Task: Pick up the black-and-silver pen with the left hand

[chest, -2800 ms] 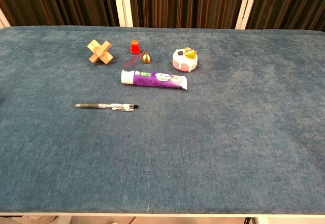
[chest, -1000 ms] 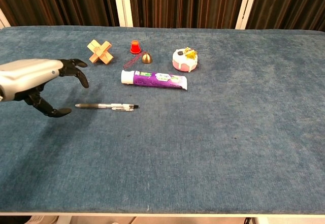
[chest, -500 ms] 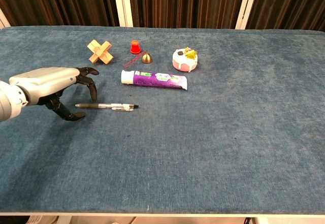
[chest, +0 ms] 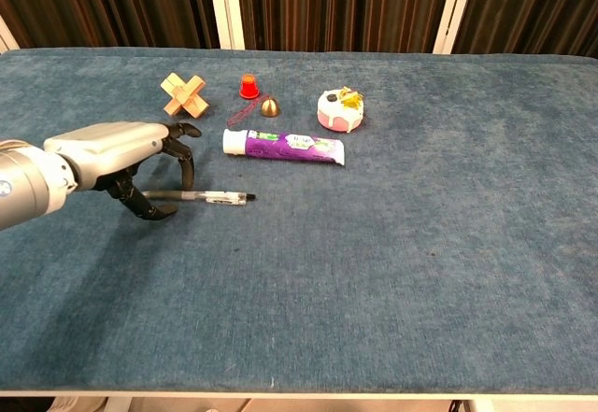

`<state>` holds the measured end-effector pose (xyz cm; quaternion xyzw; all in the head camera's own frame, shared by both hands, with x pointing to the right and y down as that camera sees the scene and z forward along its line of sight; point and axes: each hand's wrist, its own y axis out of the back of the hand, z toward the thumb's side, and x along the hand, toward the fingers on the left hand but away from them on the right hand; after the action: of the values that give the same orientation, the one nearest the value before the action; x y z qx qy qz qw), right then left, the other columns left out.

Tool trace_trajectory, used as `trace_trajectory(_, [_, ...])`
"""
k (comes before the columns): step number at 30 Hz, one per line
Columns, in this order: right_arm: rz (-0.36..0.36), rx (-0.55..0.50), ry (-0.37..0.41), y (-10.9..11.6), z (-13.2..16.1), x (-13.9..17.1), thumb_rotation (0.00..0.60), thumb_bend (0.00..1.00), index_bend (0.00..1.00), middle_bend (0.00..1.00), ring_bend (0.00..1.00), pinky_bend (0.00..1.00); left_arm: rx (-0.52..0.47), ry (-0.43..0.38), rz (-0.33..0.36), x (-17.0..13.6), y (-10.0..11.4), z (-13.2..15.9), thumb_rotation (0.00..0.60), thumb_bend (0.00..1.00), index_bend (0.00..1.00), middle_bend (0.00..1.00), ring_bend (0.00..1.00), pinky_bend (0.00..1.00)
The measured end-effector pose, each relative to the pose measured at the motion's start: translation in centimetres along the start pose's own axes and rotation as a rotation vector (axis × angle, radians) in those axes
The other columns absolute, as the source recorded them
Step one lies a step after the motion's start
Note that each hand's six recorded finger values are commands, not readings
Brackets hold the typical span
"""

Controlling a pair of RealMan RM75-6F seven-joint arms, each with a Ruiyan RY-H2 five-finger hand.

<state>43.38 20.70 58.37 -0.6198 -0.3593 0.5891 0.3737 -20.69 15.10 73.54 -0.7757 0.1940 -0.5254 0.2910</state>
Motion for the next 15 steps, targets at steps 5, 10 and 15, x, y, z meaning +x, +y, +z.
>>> trace_trajectory(5, [0.000, 0.001, 0.000, 0.0, 0.0, 0.0, 0.600, 0.36, 0.20, 0.12, 0.03, 0.04, 0.004, -0.013, -0.004, 0.6, 0.0, 0.9, 0.600, 0.31, 0.45, 0.03, 0.00, 0.17])
trace_trajectory(10, [0.003, 0.001, 0.000, -0.1, 0.0, 0.0, 0.600, 0.36, 0.20, 0.12, 0.03, 0.04, 0.005, -0.029, -0.007, 0.8, 0.1, 1.8, 0.600, 0.31, 0.46, 0.03, 0.00, 0.17])
trace_trajectory(15, [0.003, -0.001, 0.000, 0.0, 0.0, 0.0, 0.600, 0.36, 0.20, 0.12, 0.03, 0.04, 0.002, -0.038, -0.014, 0.9, -0.1, 2.3, 0.600, 0.32, 0.48, 0.04, 0.00, 0.17])
